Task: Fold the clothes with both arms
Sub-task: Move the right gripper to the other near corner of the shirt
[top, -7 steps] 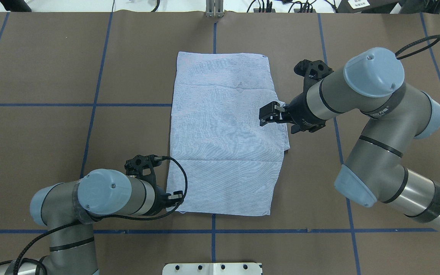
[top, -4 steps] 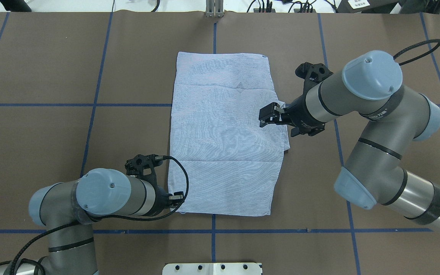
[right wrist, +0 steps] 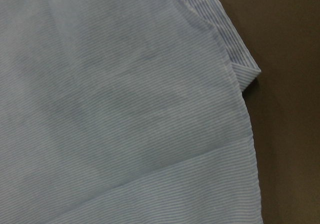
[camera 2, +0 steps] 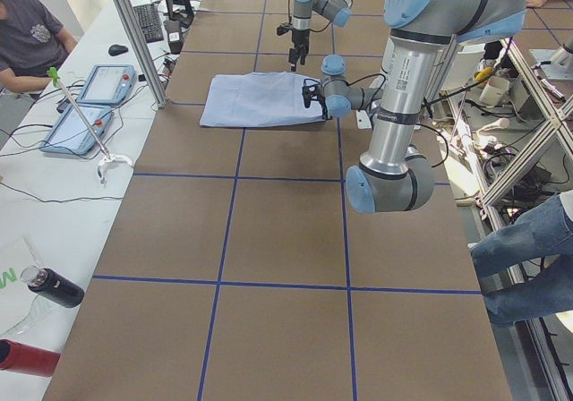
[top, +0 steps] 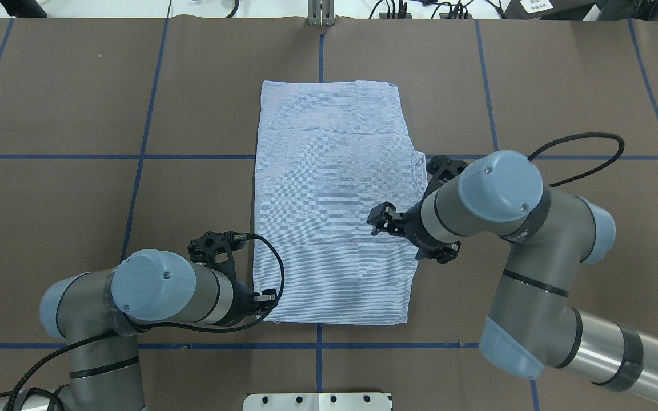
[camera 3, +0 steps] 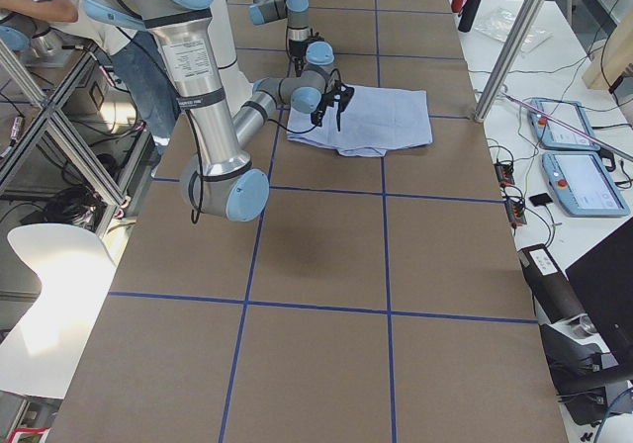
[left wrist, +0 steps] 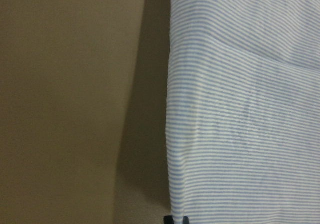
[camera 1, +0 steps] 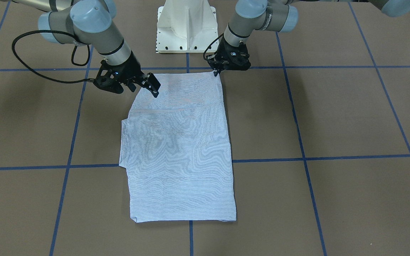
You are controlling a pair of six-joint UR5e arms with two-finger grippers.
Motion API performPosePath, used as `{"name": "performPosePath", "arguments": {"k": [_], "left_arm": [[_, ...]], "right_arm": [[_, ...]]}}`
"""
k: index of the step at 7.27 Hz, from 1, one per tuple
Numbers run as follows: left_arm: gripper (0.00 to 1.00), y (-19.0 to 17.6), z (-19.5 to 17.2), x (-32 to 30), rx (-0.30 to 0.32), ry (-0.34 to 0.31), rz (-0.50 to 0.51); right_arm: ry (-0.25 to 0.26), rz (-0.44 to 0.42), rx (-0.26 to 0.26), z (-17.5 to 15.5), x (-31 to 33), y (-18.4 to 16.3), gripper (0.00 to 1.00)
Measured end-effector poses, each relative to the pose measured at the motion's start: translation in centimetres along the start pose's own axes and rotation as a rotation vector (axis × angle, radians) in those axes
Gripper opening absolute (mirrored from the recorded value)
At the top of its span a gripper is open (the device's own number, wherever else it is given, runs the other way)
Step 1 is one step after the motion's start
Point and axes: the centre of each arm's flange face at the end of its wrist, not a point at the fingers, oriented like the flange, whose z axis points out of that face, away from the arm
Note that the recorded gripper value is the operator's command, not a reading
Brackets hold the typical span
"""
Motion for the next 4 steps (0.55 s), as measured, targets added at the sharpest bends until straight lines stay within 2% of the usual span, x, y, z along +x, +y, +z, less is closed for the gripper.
{"name": "performPosePath", "arguments": {"k": [2,4], "left_arm": [[0.00,0.0,0.0,0.2,0.000,0.002,0.000],[0.00,0.0,0.0,0.2,0.000,0.001,0.000]], "right_arm": [[0.104,0.033,0.007,1.3,0.8,5.4,1.00],[0.143,0.047,0.021,3.1,1.7,9.9,1.00]]}}
